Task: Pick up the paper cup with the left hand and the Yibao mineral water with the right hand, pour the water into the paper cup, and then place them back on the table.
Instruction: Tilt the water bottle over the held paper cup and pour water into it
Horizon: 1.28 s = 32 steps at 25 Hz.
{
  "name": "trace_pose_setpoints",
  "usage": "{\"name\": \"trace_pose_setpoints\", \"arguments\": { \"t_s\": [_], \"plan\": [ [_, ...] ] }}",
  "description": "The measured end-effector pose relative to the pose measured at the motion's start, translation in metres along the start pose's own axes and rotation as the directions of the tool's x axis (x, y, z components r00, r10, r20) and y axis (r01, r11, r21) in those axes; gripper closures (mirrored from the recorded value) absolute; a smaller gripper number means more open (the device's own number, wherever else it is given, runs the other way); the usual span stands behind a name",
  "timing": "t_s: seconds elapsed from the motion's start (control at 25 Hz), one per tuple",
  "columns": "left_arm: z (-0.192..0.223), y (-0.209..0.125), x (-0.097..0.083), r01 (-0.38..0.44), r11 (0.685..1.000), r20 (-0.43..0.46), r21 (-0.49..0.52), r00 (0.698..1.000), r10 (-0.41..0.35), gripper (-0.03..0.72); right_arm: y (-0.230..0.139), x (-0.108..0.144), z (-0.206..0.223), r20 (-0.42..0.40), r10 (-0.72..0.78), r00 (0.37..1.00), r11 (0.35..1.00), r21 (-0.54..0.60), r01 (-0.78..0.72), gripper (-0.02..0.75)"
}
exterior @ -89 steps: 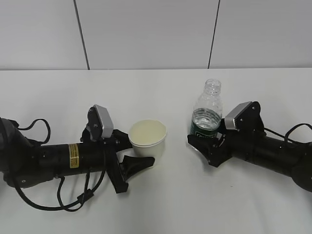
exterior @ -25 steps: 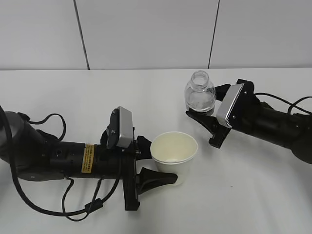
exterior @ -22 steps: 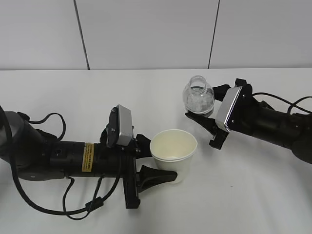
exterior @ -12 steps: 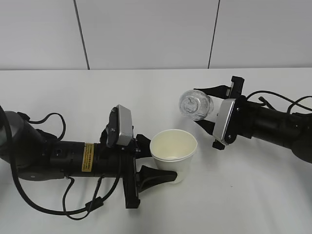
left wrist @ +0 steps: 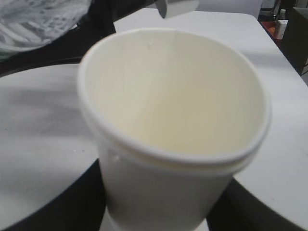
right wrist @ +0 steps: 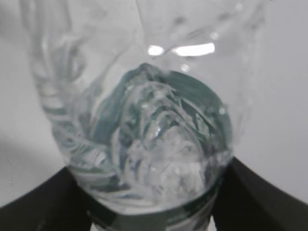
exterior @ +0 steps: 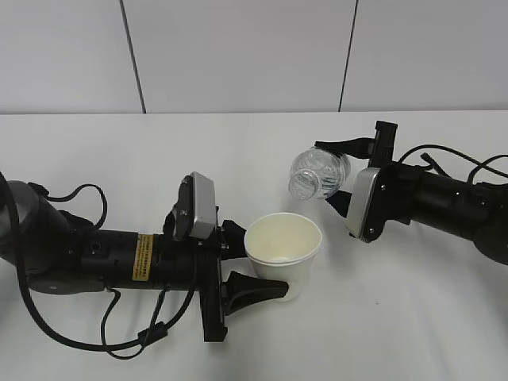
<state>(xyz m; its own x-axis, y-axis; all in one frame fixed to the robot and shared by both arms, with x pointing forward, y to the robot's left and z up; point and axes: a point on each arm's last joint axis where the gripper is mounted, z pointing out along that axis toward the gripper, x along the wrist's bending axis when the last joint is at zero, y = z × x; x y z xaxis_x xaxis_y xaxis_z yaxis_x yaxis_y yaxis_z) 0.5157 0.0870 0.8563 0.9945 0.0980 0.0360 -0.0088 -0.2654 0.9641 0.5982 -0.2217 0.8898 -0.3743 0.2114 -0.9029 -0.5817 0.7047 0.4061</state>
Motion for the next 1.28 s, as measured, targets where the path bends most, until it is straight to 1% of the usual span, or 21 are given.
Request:
{"name": "trace_pose_setpoints", "arguments": {
  "t_s": [0.16,0.44,0.56,0.84,0.96,1.12,1.28],
  "plan": [
    [0.0,0.0,0.0,0.0,1.0,0.005,0.002,1.0,0.0,0.277,0.0,-0.001,0.001,0.005,-0.037,0.999,0.999,0.0,0.037,0.272],
    [0.0,-0.001,-0.001,-0.001,1.0,0.006,0.006,1.0,0.001,0.277,-0.002,-0.011,0.006,0.034,-0.073,0.997,0.997,-0.007,0.073,0.272],
    [0.0,-0.002,0.001,0.005,1.0,-0.01,0.021,1.0,-0.005,0.277,0.0,-0.015,0.006,0.039,-0.092,0.995,0.996,-0.015,0.092,0.272],
    [0.0,-0.002,0.003,0.018,1.0,-0.029,0.022,0.999,-0.018,0.278,0.006,-0.027,0.004,0.064,-0.125,0.99,0.992,-0.024,0.127,0.272],
    [0.0,-0.002,0.004,0.028,0.999,-0.041,0.019,0.999,-0.027,0.278,0.007,-0.028,0.004,0.066,-0.139,0.988,0.99,-0.025,0.14,0.272],
    [0.0,-0.001,0.005,0.055,0.998,-0.057,0.012,0.997,-0.054,0.278,0.007,-0.028,0.004,0.063,-0.193,0.979,0.98,-0.028,0.195,0.272],
    [0.0,-0.002,0.005,0.054,0.998,-0.05,0.014,0.997,-0.053,0.278,0.007,-0.028,0.004,0.062,-0.216,0.974,0.975,-0.029,0.218,0.272]
  ]
}}
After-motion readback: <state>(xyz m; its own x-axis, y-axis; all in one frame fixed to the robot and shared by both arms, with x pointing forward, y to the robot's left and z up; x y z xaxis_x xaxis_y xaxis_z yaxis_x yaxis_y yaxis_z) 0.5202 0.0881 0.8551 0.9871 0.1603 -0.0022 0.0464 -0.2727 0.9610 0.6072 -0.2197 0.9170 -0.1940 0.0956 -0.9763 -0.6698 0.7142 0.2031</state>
